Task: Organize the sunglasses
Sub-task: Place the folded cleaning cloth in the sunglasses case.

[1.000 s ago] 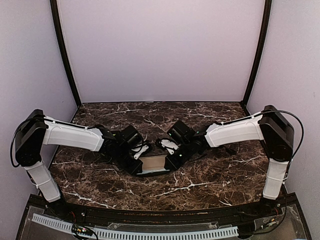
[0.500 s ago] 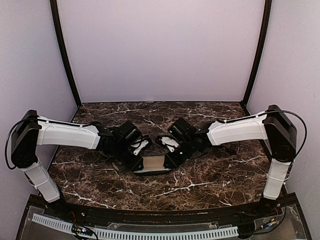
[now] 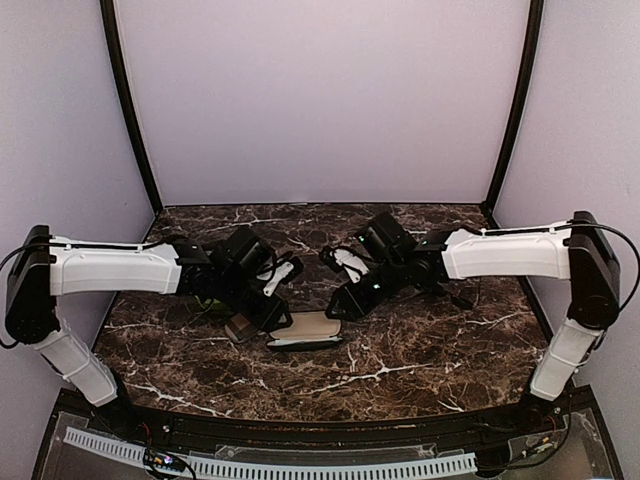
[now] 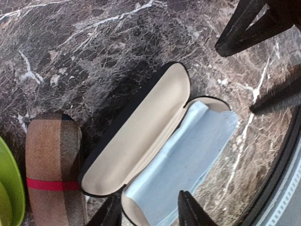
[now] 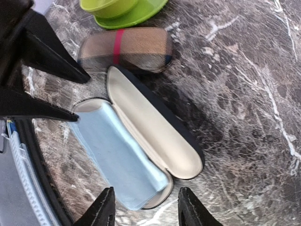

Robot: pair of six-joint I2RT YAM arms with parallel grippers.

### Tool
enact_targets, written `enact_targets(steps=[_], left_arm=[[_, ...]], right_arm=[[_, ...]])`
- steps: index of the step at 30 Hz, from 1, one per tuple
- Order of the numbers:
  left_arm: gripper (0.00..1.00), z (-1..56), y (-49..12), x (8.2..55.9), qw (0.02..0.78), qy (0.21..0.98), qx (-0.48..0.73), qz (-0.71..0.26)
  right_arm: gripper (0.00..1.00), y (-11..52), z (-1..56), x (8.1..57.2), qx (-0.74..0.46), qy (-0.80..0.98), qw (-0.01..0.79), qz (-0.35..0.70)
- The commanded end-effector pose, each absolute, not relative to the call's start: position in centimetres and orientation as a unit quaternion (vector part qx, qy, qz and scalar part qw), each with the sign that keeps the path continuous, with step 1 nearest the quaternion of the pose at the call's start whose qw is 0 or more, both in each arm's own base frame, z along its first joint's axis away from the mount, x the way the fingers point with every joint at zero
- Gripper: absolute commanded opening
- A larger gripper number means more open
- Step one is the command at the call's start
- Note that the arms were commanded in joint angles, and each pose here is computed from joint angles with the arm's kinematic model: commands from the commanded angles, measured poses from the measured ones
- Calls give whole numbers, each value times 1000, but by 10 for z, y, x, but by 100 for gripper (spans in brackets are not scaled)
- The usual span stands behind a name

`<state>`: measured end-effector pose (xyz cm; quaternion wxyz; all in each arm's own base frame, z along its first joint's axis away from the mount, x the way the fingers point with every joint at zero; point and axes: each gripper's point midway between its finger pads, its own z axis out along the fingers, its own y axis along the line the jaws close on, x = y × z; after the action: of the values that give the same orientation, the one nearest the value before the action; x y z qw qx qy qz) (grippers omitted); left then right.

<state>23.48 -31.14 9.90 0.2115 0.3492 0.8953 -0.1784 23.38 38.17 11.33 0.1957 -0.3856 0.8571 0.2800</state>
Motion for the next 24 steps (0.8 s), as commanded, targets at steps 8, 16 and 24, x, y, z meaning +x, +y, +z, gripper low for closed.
enact_targets(steps=[8, 16, 24], left_arm=[[60, 109, -326, 205, 166, 870, 341, -315], [62, 98, -334, 200, 130, 856, 334, -373], [62, 90, -343, 202, 118, 848, 334, -393]], right_arm=[[67, 396, 115, 192, -429, 801, 148, 391], [69, 402, 99, 186, -438, 793, 123, 406], [68, 406, 91, 186, -441, 790, 118, 409]])
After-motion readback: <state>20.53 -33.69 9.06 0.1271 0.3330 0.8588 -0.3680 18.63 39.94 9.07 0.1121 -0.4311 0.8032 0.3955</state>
